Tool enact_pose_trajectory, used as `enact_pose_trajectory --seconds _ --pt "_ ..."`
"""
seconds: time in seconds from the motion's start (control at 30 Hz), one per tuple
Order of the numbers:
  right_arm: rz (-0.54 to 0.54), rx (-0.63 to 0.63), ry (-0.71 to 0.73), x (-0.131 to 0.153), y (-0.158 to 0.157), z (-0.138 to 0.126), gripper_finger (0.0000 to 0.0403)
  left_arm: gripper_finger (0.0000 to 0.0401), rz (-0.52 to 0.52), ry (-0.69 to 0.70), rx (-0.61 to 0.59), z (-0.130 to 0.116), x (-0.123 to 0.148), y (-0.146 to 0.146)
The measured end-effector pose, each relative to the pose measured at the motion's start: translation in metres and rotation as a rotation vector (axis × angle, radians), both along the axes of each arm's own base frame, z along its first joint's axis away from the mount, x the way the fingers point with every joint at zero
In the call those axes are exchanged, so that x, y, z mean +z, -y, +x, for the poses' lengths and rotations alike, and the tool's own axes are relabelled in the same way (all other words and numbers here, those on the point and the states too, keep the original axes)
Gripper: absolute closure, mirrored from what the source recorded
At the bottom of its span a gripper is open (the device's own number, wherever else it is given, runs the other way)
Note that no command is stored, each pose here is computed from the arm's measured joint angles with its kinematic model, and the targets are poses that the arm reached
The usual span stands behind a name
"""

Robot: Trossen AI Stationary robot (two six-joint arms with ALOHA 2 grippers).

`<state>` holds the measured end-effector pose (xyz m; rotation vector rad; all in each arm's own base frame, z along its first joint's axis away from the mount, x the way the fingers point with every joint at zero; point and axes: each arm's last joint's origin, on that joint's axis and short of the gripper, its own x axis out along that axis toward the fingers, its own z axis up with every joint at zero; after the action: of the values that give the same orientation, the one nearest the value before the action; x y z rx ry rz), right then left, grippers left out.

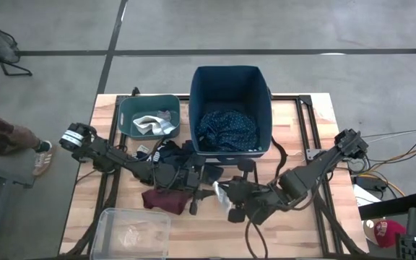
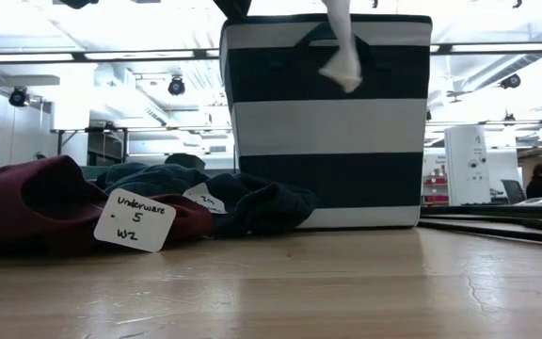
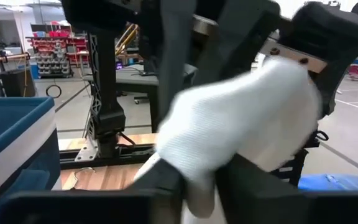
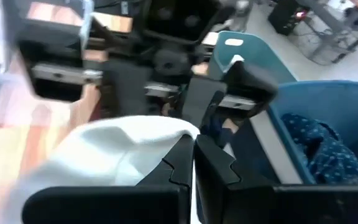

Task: Pick & Place Cloths
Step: Put the white sock into the blue bin

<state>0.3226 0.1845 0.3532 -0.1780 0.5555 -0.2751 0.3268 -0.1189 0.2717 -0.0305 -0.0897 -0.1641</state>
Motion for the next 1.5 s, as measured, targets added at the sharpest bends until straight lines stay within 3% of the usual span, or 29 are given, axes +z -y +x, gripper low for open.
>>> enact_pose_trajectory --seconds 0.07,0.13,0.47,0.67,0.97,1.1,1.4,1.5 --pt "0.004 0.011 -0.008 -0.002 -0.002 0.001 0.0394 0.0372 0.005 0.005 0.001 0.0 0.0 0.0" --pt "0.005 0.015 -0.013 -0.004 -0.004 0.001 0.0394 0.0387 0.008 0.003 0.0 0.0 0.0 0.0" --pt "0.027 0.082 -0.045 -0.003 -0.027 -0.024 0.0371 0.0388 -0.015 0.014 0.054 -0.001 0.003 -0.002" --pt "0.071 0.01 -0.148 -0.018 -0.039 -0.052 0.0337 0.0388 -0.044 0.027 0.053 -0.008 0.011 0.003" --pt "0.13 -0.058 -0.185 -0.062 -0.058 -0.081 0.0303 0.0387 -0.061 0.082 0.196 -0.049 0.061 -0.011" --pt "0.141 -0.105 -0.169 -0.08 -0.058 -0.086 0.0294 0.0388 -0.07 0.05 0.373 -0.073 0.079 -0.027" --pt "0.165 -0.135 -0.137 -0.114 -0.055 -0.087 0.0279 0.0387 0.011 -0.096 1.025 -0.115 0.088 -0.065" --pt "0.159 -0.133 -0.135 -0.119 -0.054 -0.087 0.0273 0.0387 0.04 -0.128 1.177 -0.12 0.088 -0.08"
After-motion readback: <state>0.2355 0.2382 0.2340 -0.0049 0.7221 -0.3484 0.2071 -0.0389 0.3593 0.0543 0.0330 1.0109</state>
